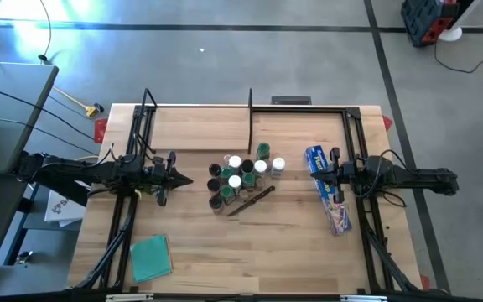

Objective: Shelf spices

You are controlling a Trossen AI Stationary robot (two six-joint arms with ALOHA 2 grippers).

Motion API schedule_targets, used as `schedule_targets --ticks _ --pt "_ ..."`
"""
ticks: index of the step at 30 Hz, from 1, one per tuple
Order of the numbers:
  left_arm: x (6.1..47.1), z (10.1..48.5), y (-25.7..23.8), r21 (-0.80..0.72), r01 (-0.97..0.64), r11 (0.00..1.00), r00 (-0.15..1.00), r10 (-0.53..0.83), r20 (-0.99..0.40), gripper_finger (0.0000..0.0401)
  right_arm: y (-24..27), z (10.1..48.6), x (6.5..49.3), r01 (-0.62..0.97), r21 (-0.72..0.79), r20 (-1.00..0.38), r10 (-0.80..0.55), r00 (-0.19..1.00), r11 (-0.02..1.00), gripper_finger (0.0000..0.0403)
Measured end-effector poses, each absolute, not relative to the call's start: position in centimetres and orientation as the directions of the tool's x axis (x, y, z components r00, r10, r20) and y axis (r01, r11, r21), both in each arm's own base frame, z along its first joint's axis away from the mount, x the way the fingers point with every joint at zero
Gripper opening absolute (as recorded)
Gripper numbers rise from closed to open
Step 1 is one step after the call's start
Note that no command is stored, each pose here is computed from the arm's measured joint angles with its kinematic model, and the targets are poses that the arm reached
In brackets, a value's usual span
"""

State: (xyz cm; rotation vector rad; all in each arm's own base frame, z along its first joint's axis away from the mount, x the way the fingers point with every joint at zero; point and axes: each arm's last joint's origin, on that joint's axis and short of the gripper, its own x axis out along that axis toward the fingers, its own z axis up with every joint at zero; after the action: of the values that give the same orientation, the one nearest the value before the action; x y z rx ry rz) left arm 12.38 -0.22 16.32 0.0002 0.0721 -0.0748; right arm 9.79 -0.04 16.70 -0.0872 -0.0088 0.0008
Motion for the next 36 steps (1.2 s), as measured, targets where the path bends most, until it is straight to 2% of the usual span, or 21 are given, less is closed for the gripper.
schedule_targets --ticks 29,33,36 --pt "12.4 16.3 -0.2 0.004 0.072 0.997 0.995 -0.071 -0.071 0.0005 0.0 16.7 9.8 0.000 -0.087 0.009 0.001 1.000 0.996 0.0000" --pt "12.4 17.0 0.0 0.034 0.013 0.999 1.000 -0.013 -0.003 0.0005 0.0 16.7 9.8 0.000 -0.087 0.009 0.001 1.000 0.996 0.0000" --pt "12.3 18.2 0.0 0.015 0.013 1.000 0.992 -0.015 0.123 0.0005 0.0 16.7 9.8 0.000 -0.087 0.009 0.001 1.000 0.996 0.0000"
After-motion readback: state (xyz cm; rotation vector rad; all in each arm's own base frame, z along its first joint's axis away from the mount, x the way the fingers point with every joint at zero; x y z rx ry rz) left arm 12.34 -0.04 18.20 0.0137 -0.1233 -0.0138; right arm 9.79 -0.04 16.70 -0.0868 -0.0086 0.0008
